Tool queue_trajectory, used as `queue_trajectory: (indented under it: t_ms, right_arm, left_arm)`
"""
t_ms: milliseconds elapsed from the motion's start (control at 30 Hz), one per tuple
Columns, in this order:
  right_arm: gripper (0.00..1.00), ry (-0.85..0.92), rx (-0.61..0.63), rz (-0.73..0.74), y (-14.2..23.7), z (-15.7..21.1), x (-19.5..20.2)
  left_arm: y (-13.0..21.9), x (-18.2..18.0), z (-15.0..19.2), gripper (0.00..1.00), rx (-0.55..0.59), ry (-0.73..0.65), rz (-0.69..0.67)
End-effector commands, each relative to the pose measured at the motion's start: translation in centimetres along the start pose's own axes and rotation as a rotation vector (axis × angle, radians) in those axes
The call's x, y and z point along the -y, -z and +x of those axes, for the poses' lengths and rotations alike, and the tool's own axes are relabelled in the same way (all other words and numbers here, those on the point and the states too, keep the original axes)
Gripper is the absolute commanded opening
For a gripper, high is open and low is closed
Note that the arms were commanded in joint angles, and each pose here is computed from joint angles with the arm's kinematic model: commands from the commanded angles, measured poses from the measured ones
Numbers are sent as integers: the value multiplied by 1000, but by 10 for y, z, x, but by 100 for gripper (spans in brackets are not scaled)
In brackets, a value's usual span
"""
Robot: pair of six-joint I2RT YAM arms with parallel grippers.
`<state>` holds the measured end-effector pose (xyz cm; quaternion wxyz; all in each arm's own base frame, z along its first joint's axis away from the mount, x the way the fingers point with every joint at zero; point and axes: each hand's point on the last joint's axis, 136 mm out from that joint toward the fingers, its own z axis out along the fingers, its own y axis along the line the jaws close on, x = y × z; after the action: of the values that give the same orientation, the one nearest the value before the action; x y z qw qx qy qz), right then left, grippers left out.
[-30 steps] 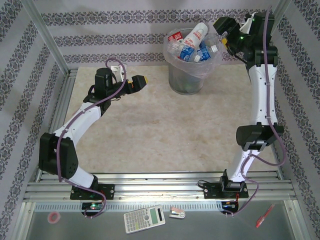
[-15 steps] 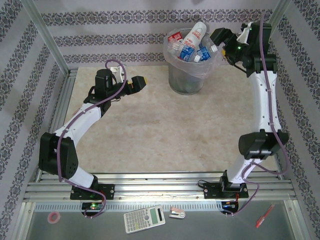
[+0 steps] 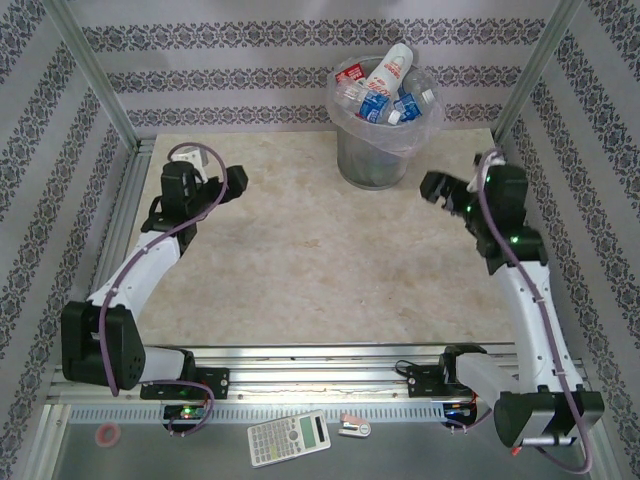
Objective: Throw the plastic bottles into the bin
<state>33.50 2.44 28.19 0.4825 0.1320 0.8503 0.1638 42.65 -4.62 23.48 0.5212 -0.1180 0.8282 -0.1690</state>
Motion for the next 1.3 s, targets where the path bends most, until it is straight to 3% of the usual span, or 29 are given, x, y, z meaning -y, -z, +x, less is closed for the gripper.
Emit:
queue_trajectory:
  t_ms: [0,233,400,633,867,933,1033,1267]
  right_arm:
    - [98,116,95,111,-17,13,32]
    - [98,221,190,255,-48,48,79]
    - [98,312,309,227,-61,61,86]
    - [98,387,338,158,-75,85,85]
    - [98,419,306,112,-113,102,83]
    - [98,408,350,136,-121,100,86]
    - [98,323,269,248,-125,98,113]
    - [98,355,260,251,-127,101,109]
  left_arm:
    - [12,-65,4,100,39,-135,-284]
    - [37,-120,32,100,197,-248,-411]
    - [32,-136,60,100,246,-224,-367]
    - [-2,-121,103,100,221,-304,-166]
    - [-20,-108,113,100,137,-343,-68]
    - [-23,-105,113,100,118,-350,-55]
    - [-26,-107,113,100,100,-358,-76]
    - [-28,-109,112,100,94,-371,-134]
